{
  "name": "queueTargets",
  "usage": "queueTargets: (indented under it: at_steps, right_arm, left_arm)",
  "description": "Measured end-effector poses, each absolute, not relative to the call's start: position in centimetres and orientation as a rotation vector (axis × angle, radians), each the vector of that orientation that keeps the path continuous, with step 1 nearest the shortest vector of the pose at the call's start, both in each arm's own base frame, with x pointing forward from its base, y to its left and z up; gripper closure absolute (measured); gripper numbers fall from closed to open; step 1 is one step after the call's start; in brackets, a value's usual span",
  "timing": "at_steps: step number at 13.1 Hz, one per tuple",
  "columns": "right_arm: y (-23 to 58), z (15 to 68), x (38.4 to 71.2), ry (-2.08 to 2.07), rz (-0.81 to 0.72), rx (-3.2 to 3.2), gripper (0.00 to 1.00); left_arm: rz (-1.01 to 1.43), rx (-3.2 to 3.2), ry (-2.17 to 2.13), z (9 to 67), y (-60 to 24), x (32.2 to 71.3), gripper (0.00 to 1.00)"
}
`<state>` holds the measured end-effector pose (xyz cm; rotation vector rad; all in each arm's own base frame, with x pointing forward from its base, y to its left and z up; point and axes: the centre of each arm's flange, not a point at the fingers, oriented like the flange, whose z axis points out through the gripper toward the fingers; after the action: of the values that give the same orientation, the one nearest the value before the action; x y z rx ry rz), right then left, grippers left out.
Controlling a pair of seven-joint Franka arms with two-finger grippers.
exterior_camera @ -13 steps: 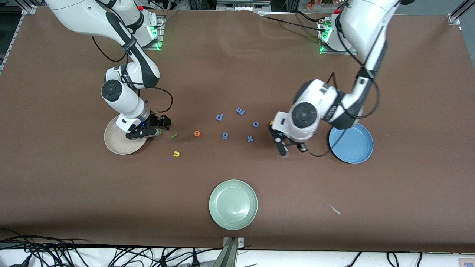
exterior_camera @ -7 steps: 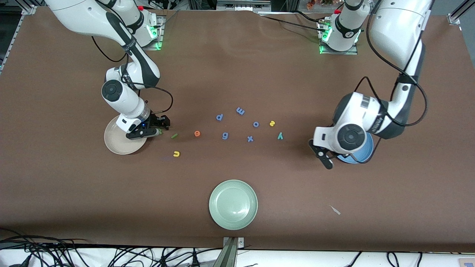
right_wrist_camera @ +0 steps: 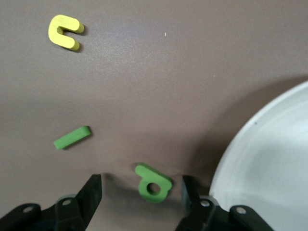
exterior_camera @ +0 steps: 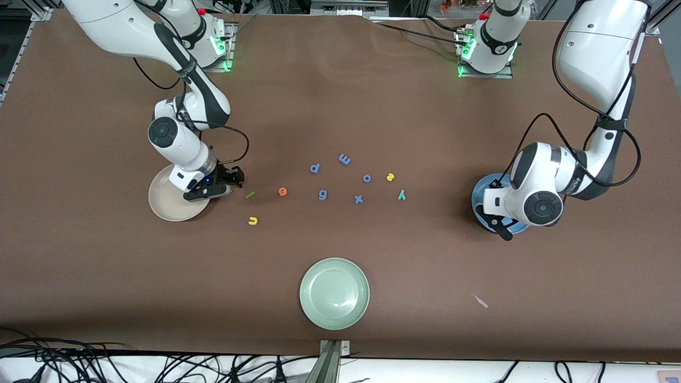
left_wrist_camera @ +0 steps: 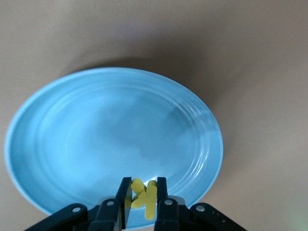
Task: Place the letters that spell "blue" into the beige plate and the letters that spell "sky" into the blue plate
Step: 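Drop the k into the blue plate while the right gripper grasps the p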
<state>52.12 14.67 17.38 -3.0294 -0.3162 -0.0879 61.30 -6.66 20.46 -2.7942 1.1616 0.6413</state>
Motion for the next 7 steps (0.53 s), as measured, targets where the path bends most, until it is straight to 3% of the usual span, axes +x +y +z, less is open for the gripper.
queueTargets:
  at_steps: [2, 5, 7]
  right_arm:
    - [14.0, 17.4, 52.3, -0.335, -0.092, -3.030, 0.27]
    - [13.7, 17.4, 52.4, -0.336, -0.096, -3.031, 0.41]
    - [13.7, 17.4, 52.4, -0.335, -0.096, -3.031, 0.42]
  left_arm:
    - [0.648, -2.798, 1.153, 19.8, -7.0, 60.8, 0.70]
    - [0.629, -2.802, 1.147, 20.2, -7.4, 60.8, 0.41]
    - [0.584, -2.806, 1.147, 22.0, -8.3, 61.1, 0.22]
